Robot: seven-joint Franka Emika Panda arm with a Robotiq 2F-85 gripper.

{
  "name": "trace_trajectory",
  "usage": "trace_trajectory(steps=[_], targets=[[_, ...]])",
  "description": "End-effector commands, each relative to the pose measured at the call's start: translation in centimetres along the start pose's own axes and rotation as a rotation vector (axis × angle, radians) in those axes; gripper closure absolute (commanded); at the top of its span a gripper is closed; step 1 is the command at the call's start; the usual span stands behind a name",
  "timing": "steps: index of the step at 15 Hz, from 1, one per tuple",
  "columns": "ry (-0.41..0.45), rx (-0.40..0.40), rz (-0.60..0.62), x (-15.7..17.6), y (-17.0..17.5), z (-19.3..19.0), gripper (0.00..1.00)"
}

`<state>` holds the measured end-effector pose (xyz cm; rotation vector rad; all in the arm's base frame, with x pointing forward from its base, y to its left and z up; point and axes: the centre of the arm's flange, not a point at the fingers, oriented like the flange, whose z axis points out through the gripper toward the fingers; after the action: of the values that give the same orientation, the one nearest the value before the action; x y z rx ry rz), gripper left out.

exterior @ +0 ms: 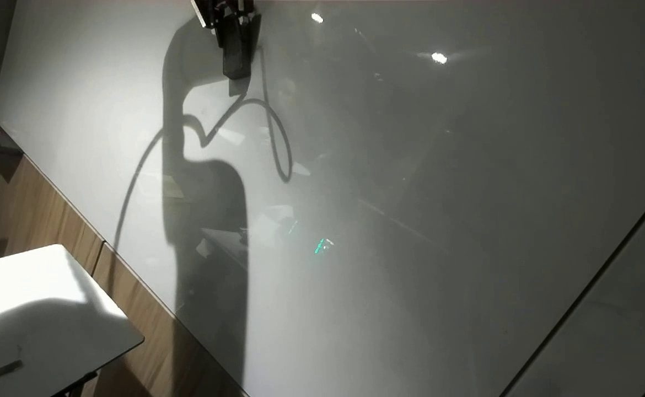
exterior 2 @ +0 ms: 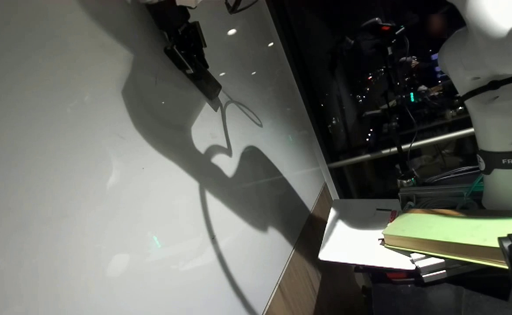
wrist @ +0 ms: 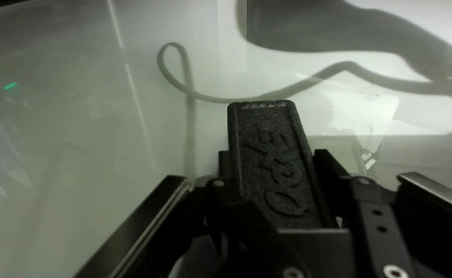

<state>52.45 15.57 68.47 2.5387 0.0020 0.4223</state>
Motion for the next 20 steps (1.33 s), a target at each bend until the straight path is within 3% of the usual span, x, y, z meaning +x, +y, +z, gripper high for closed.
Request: trace_trajectory(steps=[1,10,17,20], targets=[[0.035,0.018,-0.006,0.9,1.9,-0.5,0.71],[0.208,0.097,-0.010,1.4,0.5,-13.0,0.71],[0.198,0.125,-0.076,0.9,-3.7,-12.7,0.71],[0.178,0.127,-0.094,1.5,-3.7,-11.7,0.71]])
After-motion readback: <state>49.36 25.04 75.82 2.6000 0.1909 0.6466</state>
